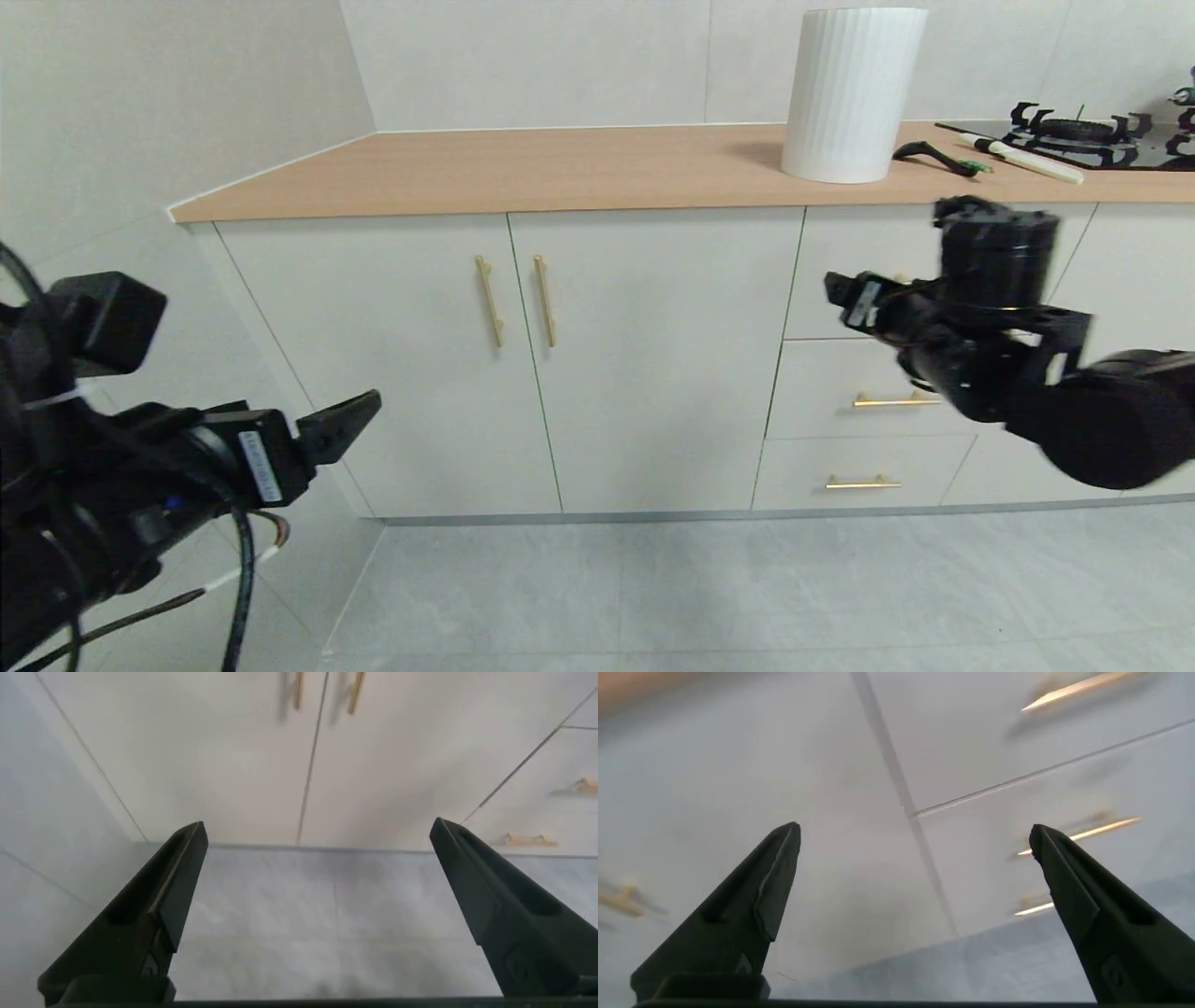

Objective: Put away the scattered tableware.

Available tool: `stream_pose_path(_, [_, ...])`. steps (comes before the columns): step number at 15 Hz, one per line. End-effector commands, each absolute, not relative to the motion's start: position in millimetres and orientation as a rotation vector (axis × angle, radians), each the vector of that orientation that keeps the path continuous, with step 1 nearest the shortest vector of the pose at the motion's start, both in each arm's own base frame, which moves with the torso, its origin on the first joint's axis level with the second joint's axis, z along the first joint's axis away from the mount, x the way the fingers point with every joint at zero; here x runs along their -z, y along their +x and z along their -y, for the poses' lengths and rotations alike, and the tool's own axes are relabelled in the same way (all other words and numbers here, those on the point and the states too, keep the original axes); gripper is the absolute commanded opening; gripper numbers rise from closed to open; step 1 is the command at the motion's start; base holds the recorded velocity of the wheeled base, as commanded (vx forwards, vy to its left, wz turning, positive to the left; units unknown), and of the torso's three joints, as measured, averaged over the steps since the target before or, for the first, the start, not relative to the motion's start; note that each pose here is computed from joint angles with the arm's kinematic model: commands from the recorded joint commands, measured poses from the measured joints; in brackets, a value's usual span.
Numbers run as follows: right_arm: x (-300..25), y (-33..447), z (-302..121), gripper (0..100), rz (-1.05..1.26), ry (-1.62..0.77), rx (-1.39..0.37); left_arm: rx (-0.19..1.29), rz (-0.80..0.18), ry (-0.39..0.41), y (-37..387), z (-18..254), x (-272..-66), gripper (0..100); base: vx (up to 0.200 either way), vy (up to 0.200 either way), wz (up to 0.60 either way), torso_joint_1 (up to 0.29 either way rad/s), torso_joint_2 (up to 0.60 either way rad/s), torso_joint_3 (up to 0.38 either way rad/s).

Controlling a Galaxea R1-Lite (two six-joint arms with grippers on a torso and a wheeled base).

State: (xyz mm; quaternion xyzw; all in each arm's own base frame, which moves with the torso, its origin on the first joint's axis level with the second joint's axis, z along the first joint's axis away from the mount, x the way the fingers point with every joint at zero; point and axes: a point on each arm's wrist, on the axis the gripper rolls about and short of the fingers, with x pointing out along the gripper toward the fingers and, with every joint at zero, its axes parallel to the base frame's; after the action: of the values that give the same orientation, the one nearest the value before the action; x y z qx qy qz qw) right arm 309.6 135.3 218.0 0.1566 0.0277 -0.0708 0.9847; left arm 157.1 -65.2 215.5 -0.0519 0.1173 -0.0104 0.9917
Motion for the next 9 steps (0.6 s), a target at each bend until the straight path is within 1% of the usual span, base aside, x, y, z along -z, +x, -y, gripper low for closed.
stream_pose_path(1, [-258.9,158.9,-64.5,100,0.111,0.283,0.106,-0.015,-0.108,-0.064,104.2,33.8,-217.8,100,0.000,0.000,0.00,0.000,0.00,0.000])
stream_pose_path(2, [-257.4,126.1,-46.8,100,0.157,0.235,0.117,-0.020,-0.071,-0.065,89.5,26.9,-216.3,100,0.000,0.000,0.00,0.000,0.00,0.000])
stream_pose_path(4, [-242.8,81.3,-16.0,100,0.227,0.128,0.224,-0.024,0.003,-0.093,62.0,15.3,-217.4,100,0.000,0.000,0.00,0.000,0.00,0.000])
stream_pose_path(5, [-234.8,62.7,-6.7,100,0.257,0.093,0.269,-0.033,0.017,-0.089,48.1,9.3,-217.0,100,0.000,0.000,0.00,0.000,0.00,0.000])
stream_pose_path(6, [-231.6,53.7,-3.2,100,0.273,0.079,0.285,-0.050,0.023,-0.067,32.9,2.8,-214.2,100,0.000,0.000,0.00,0.000,0.00,0.000])
stream_pose_path(7, [-219.2,23.3,6.3,100,0.307,0.004,0.325,-0.067,0.022,-0.036,18.7,-2.8,-208.7,100,0.000,0.000,0.00,0.000,0.00,0.000])
stream_pose_path(8, [-206.9,4.5,11.5,100,0.310,-0.030,0.367,-0.080,0.024,-0.005,1.8,-8.7,-199.6,100,0.000,0.000,0.00,0.000,0.00,0.000])
stream_pose_path(9, [-197.5,-4.9,13.4,100,0.298,-0.046,0.401,-0.086,0.025,0.009,-5.1,-10.9,-195.1,100,0.000,0.000,0.00,0.000,0.00,0.000])
